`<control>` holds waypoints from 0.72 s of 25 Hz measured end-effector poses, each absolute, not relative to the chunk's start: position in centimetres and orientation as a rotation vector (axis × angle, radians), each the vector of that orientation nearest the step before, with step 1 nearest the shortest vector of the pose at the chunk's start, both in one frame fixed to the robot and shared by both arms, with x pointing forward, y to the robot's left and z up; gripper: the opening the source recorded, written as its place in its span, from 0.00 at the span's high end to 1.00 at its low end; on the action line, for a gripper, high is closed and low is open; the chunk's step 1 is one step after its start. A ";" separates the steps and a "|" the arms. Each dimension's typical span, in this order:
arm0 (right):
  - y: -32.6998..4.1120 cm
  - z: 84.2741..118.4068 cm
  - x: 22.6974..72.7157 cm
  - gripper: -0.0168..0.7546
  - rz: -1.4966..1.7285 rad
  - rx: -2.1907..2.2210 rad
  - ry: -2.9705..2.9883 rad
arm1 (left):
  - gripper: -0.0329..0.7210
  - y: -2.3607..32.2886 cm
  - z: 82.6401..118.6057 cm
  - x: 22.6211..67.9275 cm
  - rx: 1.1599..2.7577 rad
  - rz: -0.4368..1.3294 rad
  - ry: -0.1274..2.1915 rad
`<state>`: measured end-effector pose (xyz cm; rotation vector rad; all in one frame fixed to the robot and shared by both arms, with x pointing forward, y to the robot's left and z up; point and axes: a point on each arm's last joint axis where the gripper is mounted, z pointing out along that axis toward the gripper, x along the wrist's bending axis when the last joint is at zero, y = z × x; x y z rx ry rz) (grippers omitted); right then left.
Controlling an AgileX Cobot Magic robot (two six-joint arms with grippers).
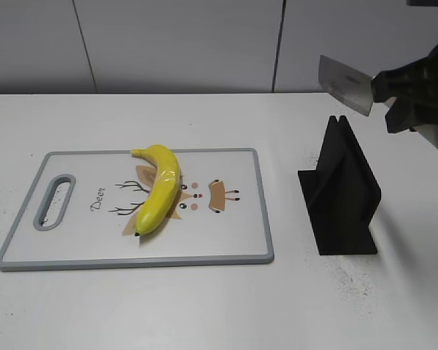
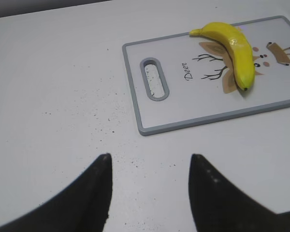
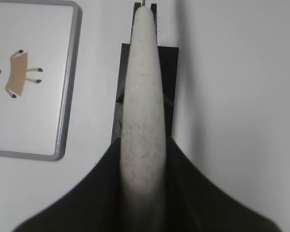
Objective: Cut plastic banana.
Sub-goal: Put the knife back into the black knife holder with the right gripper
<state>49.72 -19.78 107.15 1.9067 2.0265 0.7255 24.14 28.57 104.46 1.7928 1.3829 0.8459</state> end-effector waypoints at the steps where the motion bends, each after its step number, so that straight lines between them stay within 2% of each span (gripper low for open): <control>1: -19.8 106.9 49.6 0.76 0.713 1.909 2.032 | 0.30 28.6 104.5 24.1 1.792 0.846 1.384; 6: -19.9 105.2 49.4 0.76 0.666 1.945 2.042 | 0.29 28.6 104.5 24.1 1.790 0.844 1.386; 18: -19.9 105.0 49.4 0.77 0.685 1.959 2.027 | 0.29 28.6 104.5 24.1 1.788 0.845 1.385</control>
